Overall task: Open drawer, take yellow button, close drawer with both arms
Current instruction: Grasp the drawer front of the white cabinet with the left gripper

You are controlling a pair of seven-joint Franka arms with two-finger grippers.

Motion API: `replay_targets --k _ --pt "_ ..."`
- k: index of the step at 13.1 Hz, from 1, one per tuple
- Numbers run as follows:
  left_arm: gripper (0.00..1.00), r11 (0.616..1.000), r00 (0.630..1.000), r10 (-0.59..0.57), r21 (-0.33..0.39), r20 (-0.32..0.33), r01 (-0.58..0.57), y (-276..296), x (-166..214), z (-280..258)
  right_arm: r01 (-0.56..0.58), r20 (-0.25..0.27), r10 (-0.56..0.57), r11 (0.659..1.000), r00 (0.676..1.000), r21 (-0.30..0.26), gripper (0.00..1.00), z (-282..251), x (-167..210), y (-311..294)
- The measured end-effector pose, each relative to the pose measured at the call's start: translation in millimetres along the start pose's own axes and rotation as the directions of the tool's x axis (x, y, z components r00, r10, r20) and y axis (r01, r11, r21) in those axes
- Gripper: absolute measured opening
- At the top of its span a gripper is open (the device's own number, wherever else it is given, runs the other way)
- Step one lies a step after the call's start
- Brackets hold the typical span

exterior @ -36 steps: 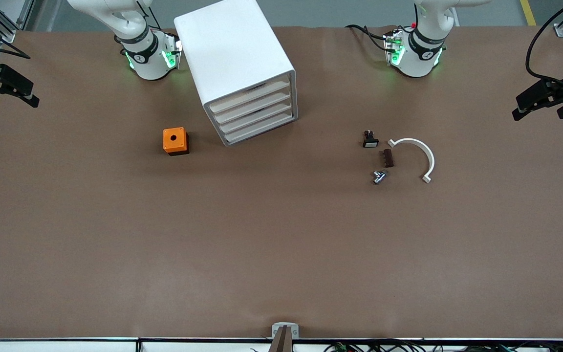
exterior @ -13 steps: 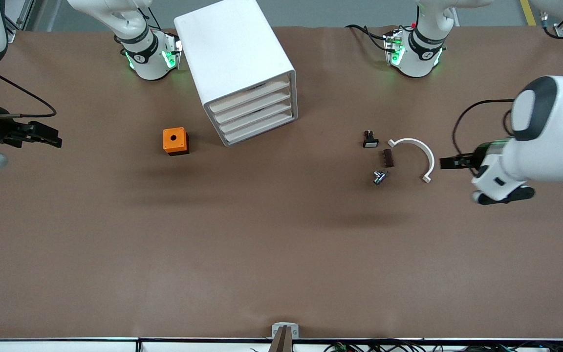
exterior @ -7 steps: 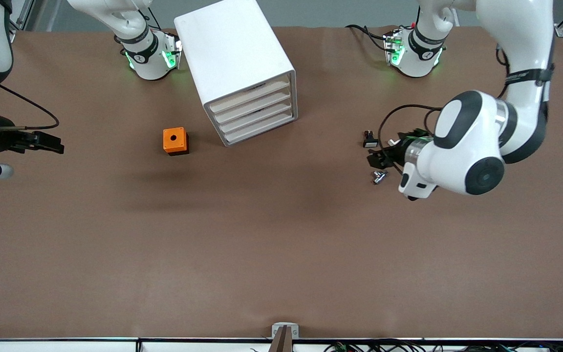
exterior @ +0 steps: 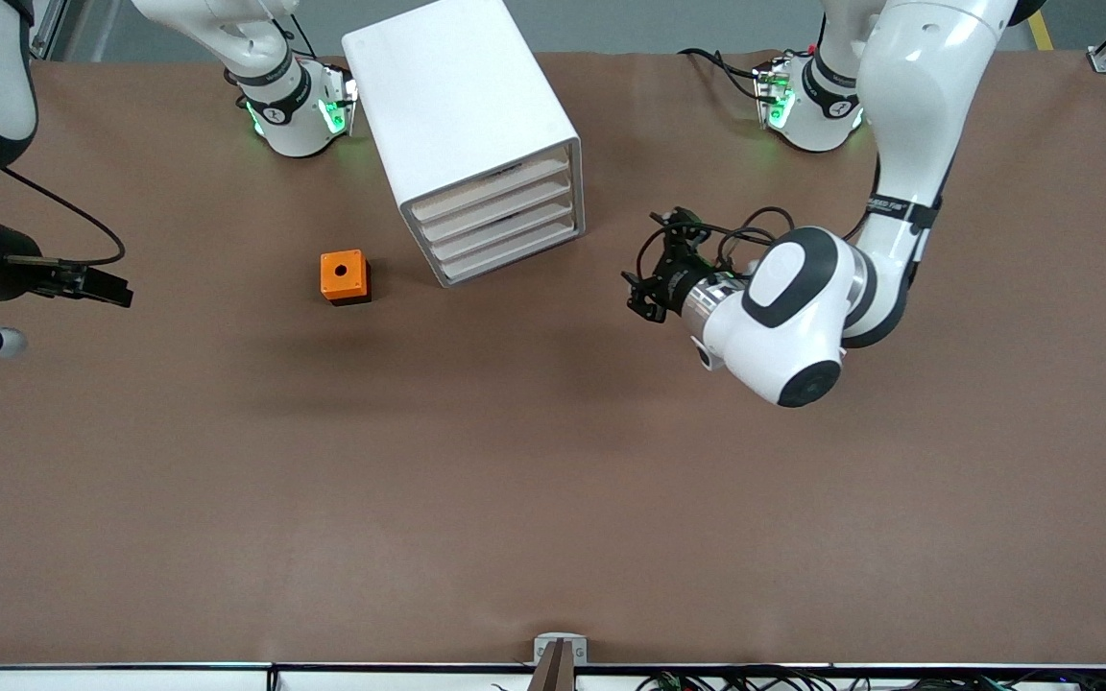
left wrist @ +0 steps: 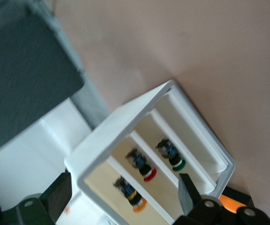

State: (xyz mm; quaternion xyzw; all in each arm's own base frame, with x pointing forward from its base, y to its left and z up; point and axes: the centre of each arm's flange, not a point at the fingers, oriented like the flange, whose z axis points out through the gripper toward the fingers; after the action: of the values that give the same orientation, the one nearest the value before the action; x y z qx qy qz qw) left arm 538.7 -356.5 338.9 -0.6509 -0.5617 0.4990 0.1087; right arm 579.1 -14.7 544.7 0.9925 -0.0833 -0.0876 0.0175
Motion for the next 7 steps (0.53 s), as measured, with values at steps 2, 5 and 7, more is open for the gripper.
replay_targets --k 2,5,7 --pt "1.00 0.984 0.984 -0.172 0.059 0.047 0.169 13.3 1.1 14.9 -0.052 0.002 0.052 0.999 0.999 -0.004 1.00 0.2 -1.8 -10.6" --pt "1.00 0.942 0.946 -0.317 0.140 0.067 0.306 29.6 3.5 36.6 -0.160 0.014 0.160 0.987 0.987 -0.007 1.00 1.2 -7.2 -32.2" --pt "0.93 0.922 0.932 -0.355 0.191 0.076 0.335 33.3 -4.0 51.7 -0.179 0.016 0.179 0.984 0.984 -0.006 1.00 1.3 -9.4 -41.4"
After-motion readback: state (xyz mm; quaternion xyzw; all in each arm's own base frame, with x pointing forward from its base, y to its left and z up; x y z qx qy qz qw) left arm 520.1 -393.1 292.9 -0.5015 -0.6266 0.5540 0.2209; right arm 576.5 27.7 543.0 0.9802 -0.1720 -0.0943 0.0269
